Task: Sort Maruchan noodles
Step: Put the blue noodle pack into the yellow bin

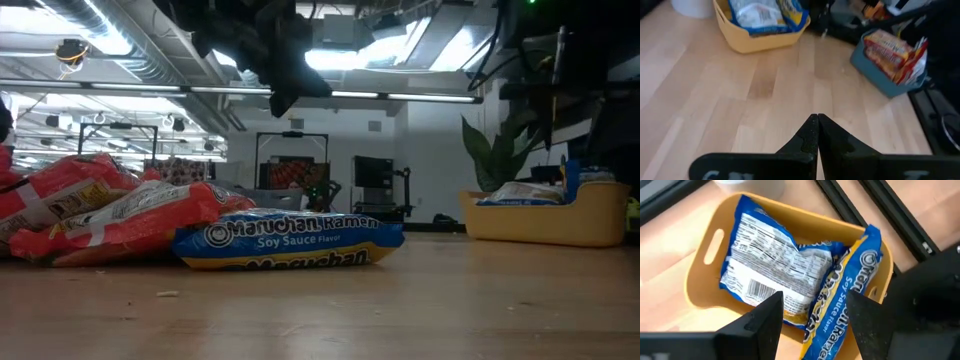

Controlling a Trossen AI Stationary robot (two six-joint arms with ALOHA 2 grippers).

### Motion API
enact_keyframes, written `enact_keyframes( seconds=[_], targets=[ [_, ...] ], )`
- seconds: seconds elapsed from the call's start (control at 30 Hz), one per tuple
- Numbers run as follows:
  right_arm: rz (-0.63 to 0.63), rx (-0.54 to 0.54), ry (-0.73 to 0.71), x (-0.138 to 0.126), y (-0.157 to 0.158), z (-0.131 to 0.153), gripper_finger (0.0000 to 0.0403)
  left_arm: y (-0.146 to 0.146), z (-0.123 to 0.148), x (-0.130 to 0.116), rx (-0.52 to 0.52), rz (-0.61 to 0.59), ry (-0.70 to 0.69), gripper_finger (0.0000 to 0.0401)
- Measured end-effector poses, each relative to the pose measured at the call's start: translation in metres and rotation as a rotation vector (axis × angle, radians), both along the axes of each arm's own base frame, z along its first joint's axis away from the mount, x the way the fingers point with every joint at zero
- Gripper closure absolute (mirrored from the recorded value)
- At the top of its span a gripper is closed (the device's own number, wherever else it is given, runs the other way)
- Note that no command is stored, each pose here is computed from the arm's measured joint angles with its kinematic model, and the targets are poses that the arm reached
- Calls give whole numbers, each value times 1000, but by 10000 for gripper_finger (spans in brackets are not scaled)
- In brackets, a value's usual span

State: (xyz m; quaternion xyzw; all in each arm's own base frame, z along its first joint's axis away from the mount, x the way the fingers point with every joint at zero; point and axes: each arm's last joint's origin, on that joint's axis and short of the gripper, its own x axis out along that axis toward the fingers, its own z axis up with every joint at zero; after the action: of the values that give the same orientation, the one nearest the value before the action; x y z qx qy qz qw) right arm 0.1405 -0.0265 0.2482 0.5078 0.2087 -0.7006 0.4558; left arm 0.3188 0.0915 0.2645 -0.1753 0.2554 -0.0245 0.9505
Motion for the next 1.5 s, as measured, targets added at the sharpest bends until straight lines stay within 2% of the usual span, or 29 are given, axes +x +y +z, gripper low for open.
enact_keyframes(
  seconds=[0.13,0.23,0.37,0.43,0.53,0.63,0.8,0.93,1.1,1.27,1.5],
  targets=[
    [52,-13,6,-7,0,4,200,0,3,-1,-33,26,-6,401],
    [144,-76,-23,0,-2,6,200,0,4,-1,-63,19,-9,401],
    [442,-174,-92,25,-5,10,200,-2,8,-3,-167,-22,-15,401],
    [631,-211,-169,41,-5,16,200,-2,17,-11,-225,-83,-15,401],
    [866,-286,-302,66,-4,25,200,-7,30,-26,-248,-159,-6,401],
    [1007,-343,-389,88,-4,27,200,-18,34,-38,-240,-180,49,401],
    [1230,-331,-399,122,-4,6,200,-42,33,-55,-221,-173,206,401],
    [1340,-278,-406,146,-3,-19,200,-67,27,-60,-206,-159,297,401],
    [1445,-212,-488,167,1,-41,200,-98,25,-57,-163,-131,325,401],
    [1494,-243,-541,180,5,-51,201,-125,26,-56,-122,-105,304,401],
    [1549,-321,-522,186,13,-54,201,-156,29,-59,-141,-58,287,401]
  ],
)
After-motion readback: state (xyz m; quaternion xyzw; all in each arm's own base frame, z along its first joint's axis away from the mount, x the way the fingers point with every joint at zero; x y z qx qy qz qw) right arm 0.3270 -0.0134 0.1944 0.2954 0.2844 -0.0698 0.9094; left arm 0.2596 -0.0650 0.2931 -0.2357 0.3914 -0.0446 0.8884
